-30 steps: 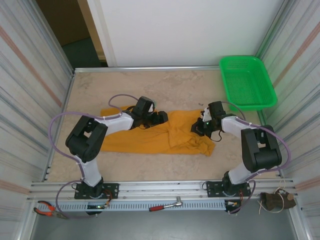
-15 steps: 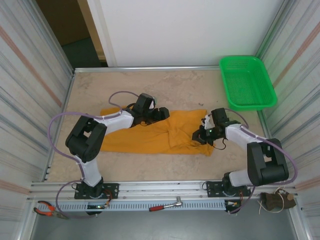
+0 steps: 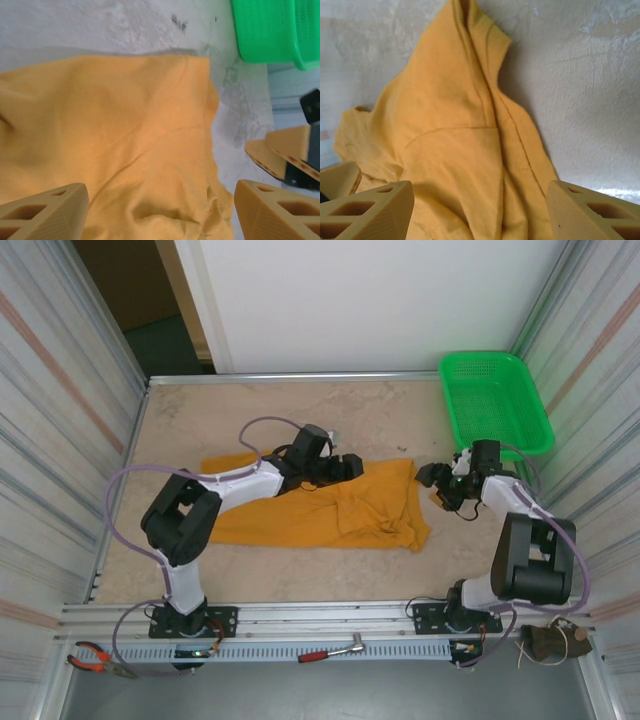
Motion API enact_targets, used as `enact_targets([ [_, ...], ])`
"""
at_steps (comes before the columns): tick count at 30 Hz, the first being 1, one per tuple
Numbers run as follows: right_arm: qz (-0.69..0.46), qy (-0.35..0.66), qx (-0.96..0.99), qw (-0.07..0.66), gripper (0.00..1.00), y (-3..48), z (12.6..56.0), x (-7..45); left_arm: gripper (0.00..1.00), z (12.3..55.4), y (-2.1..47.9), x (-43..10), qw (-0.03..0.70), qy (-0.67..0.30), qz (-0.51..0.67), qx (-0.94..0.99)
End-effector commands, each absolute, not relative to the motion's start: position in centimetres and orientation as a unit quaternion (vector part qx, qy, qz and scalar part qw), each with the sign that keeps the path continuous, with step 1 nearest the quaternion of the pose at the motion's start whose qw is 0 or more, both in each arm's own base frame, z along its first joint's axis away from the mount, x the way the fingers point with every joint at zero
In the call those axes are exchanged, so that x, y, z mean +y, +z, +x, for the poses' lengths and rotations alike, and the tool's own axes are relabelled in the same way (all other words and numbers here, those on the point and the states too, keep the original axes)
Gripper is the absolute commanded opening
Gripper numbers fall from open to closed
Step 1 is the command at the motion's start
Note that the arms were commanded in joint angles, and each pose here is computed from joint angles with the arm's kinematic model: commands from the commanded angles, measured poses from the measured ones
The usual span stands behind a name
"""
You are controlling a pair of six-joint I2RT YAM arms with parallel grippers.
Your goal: Fold the inside-out t-shirt
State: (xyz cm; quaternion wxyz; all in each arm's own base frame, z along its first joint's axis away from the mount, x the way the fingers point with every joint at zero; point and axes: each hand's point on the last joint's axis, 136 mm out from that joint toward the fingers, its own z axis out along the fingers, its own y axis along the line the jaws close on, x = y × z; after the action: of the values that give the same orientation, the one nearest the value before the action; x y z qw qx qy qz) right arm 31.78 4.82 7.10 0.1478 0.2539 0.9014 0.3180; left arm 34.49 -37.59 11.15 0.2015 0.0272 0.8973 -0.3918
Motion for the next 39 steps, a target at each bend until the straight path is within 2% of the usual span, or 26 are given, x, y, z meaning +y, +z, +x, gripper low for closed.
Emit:
enact_targets([
  [1,0.255,0.314,0.903,0.146,0.7,5.9,32.6,4.6,0.77,34.2,9.4,-38.3,0.18,-0.387,0.023,0.904],
  [13,0.205,0.309,0.922,0.112,0.7,1.5,32.4,7.7,0.77,33.1,4.7,-38.7,0.142,-0.364,0.02,0.92],
  [22,0.18,0.319,0.925,0.098,0.69,1.6,32.0,10.4,0.77,33.0,3.9,-38.8,0.136,-0.362,0.018,0.922],
  [33,0.255,0.228,0.932,0.12,0.73,2.2,30.2,5.7,0.77,33.0,4.0,-38.8,0.137,-0.363,0.02,0.922],
  [39,0.2,0.311,0.925,0.088,0.7,2.0,29.8,10.1,0.77,33.1,3.9,-38.9,0.137,-0.361,0.02,0.922],
])
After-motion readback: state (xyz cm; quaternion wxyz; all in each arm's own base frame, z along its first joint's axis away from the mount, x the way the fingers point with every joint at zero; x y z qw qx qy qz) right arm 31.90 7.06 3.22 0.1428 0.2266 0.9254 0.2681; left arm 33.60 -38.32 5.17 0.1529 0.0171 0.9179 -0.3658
